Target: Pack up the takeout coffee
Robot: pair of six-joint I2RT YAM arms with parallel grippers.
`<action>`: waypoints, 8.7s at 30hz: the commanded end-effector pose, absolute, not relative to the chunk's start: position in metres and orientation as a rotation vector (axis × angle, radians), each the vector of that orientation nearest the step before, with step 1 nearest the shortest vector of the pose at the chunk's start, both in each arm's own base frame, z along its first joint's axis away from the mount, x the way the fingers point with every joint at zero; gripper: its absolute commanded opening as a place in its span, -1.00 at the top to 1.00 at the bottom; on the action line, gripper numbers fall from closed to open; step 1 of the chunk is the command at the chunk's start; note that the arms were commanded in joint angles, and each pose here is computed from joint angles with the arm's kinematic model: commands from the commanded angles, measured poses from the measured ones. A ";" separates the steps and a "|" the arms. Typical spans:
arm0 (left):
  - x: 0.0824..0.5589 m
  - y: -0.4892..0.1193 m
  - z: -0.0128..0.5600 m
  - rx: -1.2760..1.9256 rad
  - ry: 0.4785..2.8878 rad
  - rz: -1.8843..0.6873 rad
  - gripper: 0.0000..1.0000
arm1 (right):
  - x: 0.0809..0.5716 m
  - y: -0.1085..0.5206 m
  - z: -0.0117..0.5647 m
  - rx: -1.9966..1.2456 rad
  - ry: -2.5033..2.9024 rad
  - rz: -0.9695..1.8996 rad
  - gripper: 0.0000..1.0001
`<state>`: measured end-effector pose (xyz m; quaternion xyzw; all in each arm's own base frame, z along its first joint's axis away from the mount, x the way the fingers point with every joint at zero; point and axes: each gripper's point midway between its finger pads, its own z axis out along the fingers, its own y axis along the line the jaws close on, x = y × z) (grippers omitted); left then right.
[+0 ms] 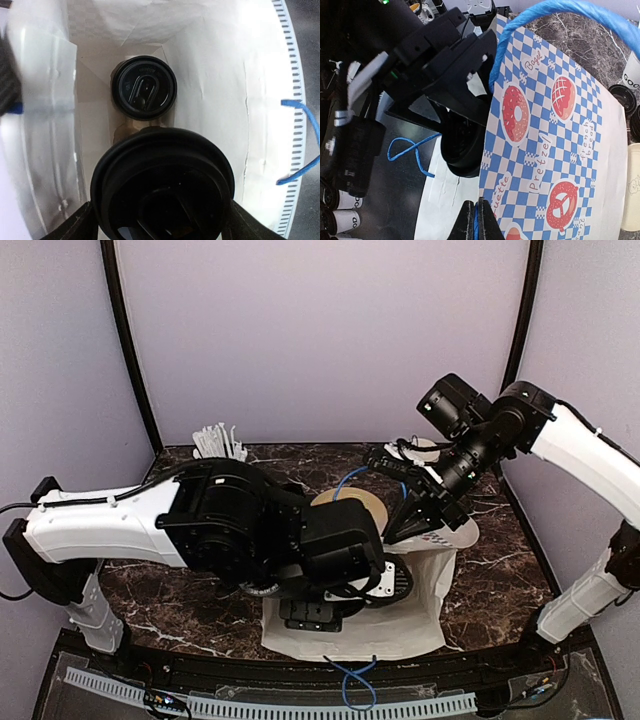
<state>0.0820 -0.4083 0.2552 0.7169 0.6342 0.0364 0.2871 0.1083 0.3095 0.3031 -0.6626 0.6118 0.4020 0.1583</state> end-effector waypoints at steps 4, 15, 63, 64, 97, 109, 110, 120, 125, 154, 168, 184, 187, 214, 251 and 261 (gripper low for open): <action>0.102 -0.399 0.233 1.902 1.619 0.343 0.09 | 0.093 0.309 0.317 -1.882 1.689 1.261 1.00; 0.103 -0.406 0.199 1.966 1.553 0.359 0.09 | 0.093 0.315 0.318 -1.879 1.688 1.285 1.00; 0.143 -0.381 0.143 2.016 1.468 0.564 0.18 | 0.085 0.323 0.308 -1.954 1.699 1.310 0.97; 0.144 -0.379 0.141 2.017 1.473 0.567 0.18 | 0.086 0.323 0.308 -1.956 1.699 1.303 0.87; 0.199 -0.378 0.118 1.965 2.159 -0.054 0.26 | 0.225 0.233 0.321 -1.488 1.792 1.208 -0.40; 0.252 -0.385 0.122 1.766 2.268 -0.313 0.35 | 0.230 0.219 0.303 -1.420 1.831 1.261 -0.40; 0.256 -0.383 0.121 1.753 2.277 -0.316 0.35 | 0.231 0.219 0.301 -1.413 1.836 1.272 -0.40; 0.240 -0.378 0.122 1.757 2.269 -0.270 0.42 | 0.239 0.216 0.287 -1.359 1.886 1.334 -0.40; 0.229 -0.378 0.118 1.779 2.290 -0.287 0.41 | 0.262 0.214 0.277 -1.276 1.971 1.353 -0.37; 0.223 -0.365 0.130 1.708 2.337 -0.431 0.46 | 0.285 0.199 0.243 -1.153 2.149 1.399 -0.33; 0.206 -0.392 0.107 1.732 2.179 -0.232 0.44 | 0.283 0.199 0.242 -1.144 2.149 1.418 -0.33; 0.191 -0.393 0.156 1.751 2.133 -0.353 -0.52 | 0.278 0.199 0.247 -1.154 2.119 1.418 -0.36; 0.189 -0.394 0.170 1.748 2.103 -0.383 -0.89 | 0.278 0.200 0.249 -1.153 2.114 1.423 -0.36; 0.209 -0.420 0.341 1.487 1.707 -0.494 -0.98 | 0.284 0.201 0.256 -1.132 2.109 1.426 -0.36; 0.255 -0.403 0.345 1.374 1.719 -0.592 0.62 | 0.269 0.196 0.264 -1.147 2.109 1.364 -0.34; 0.184 -0.397 0.353 1.412 1.567 -0.803 1.00 | 0.271 0.192 0.261 -1.157 2.155 1.312 -0.32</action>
